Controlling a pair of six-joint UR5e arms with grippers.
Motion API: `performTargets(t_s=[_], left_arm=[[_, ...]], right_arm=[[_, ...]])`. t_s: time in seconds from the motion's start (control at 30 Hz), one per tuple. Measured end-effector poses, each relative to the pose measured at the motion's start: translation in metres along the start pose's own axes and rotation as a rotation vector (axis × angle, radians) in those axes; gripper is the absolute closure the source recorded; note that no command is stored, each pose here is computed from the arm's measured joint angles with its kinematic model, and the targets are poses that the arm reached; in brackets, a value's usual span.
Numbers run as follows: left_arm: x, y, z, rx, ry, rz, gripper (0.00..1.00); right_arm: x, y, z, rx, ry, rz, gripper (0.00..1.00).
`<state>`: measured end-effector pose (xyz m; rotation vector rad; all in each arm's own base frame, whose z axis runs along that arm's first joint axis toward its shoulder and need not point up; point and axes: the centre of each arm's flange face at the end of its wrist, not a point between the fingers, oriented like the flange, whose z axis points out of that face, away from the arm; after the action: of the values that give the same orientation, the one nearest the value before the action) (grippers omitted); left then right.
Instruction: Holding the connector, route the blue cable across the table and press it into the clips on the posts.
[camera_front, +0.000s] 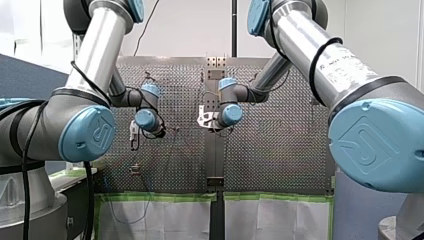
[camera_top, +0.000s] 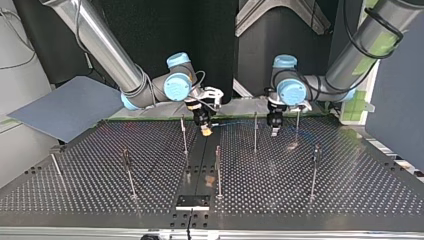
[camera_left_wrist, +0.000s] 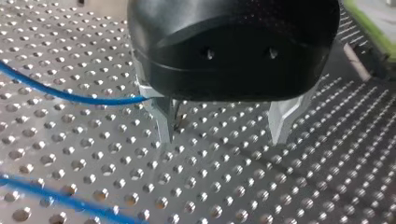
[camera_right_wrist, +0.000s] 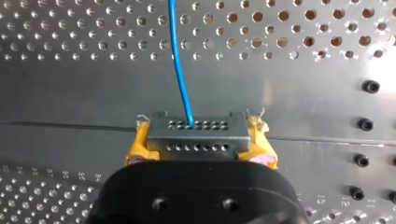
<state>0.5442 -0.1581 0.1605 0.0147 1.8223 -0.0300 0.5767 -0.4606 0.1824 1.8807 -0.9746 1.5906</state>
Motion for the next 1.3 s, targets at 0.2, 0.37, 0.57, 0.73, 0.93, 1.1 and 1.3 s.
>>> performTargets(t_s=[0.2,0.37,0.57,0.73,0.93,1.1,1.3], left_arm=[[-0.003,-0.002,-0.023,-0.001,0.017,-0.01,0.0],[-0.006,-0.005,-0.042,0.001,0.011,-0.013,0.0],[-0.009,-0.017,-0.064,0.025,-0.02,-0.028,0.0],[-0.002,-0.028,-0.078,0.046,-0.017,-0.025,0.0],[0.007,-0.037,-0.089,0.033,-0.002,-0.017,0.0],[0.009,-0.044,-0.1,0.038,-0.004,-0.016,0.0],[-0.006,-0.057,-0.114,0.074,-0.061,-0.045,0.0]], right_arm=[[0.0,0.0,0.0,-0.001,0.0,0.0,1.0],[0.0,0.0,0.0,0.0,-0.001,0.0,1.0],[0.0,0.0,0.0,0.0,-0.001,0.0,1.0],[0.0,0.001,0.0,-0.001,-0.002,0.001,1.0],[0.0,0.002,0.0,-0.003,-0.001,0.001,1.0],[0.0,0.003,0.0,-0.004,-0.001,0.001,1.0],[0.001,0.006,0.001,-0.009,-0.001,0.002,1.0]])
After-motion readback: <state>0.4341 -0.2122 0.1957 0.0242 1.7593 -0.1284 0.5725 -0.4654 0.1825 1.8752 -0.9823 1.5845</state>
